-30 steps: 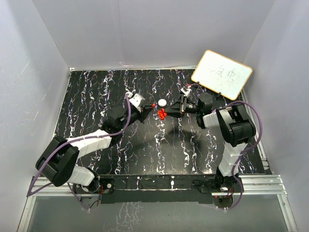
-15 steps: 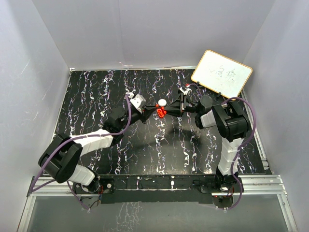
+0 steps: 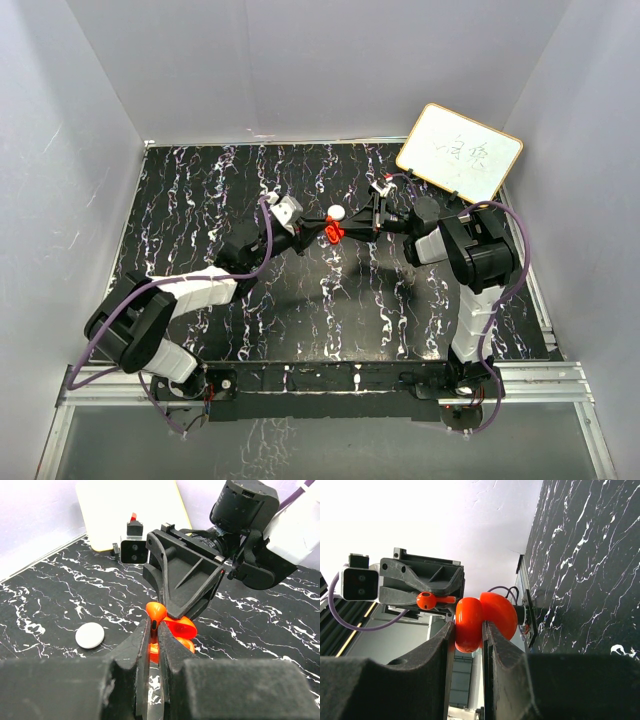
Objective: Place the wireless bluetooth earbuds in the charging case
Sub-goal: Place the earbud in the charging case.
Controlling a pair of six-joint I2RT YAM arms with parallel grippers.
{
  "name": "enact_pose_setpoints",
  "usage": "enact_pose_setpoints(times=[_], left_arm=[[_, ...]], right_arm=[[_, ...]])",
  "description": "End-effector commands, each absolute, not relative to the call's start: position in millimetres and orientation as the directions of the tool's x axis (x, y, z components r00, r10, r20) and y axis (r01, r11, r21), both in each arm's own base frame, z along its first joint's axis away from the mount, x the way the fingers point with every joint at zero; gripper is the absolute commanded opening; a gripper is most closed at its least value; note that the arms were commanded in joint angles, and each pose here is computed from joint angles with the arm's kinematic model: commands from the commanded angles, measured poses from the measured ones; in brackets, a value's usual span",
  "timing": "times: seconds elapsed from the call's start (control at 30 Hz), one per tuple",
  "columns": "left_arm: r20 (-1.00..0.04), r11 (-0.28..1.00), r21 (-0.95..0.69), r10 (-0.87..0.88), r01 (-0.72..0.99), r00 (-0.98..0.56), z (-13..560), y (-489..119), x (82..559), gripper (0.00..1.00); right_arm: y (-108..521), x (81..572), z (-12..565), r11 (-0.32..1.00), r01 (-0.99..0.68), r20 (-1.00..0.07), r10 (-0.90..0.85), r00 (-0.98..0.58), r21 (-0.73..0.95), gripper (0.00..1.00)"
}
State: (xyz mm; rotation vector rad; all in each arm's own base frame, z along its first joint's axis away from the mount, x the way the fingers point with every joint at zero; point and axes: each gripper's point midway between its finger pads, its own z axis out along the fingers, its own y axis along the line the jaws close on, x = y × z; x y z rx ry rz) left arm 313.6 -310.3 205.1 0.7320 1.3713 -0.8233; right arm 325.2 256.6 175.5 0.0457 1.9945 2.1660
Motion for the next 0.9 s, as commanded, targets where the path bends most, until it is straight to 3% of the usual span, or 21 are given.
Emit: enact_pose_setpoints(times=[0.0, 0.2, 0.57, 0.87], left_arm=[[-0.988, 0.509, 0.008, -0.126, 0.861, 0.084, 225.1, -312.1, 309.9, 0.0], [-0.988, 0.506, 0.01, -0.128, 0.863, 0.087, 222.7, -311.8, 308.7, 0.0], [-0.983, 0.506, 0.013, -0.153, 0.863, 0.105, 220.7, -311.4, 307.8, 0.0], [-0.971, 0.498, 0.033, -0.19, 0.867, 0.146, 221.9, -311.5, 305.0, 0.0]], right_arm=[[259.2, 329.8, 187.5, -0.07, -0.203, -0.188, 0.183, -0.965, 0.977, 0.0], [260.0, 336.5, 182.4, -0.024, -0.212, -0.203, 0.21, -0.956, 0.977, 0.0], [257.3, 356.7, 172.6, 0.177, -0.275, -0.319, 0.3, -0.899, 0.945, 0.0], [258.0, 351.6, 170.8, 0.176, -0.271, -0.313, 0.289, -0.905, 0.946, 0.0]])
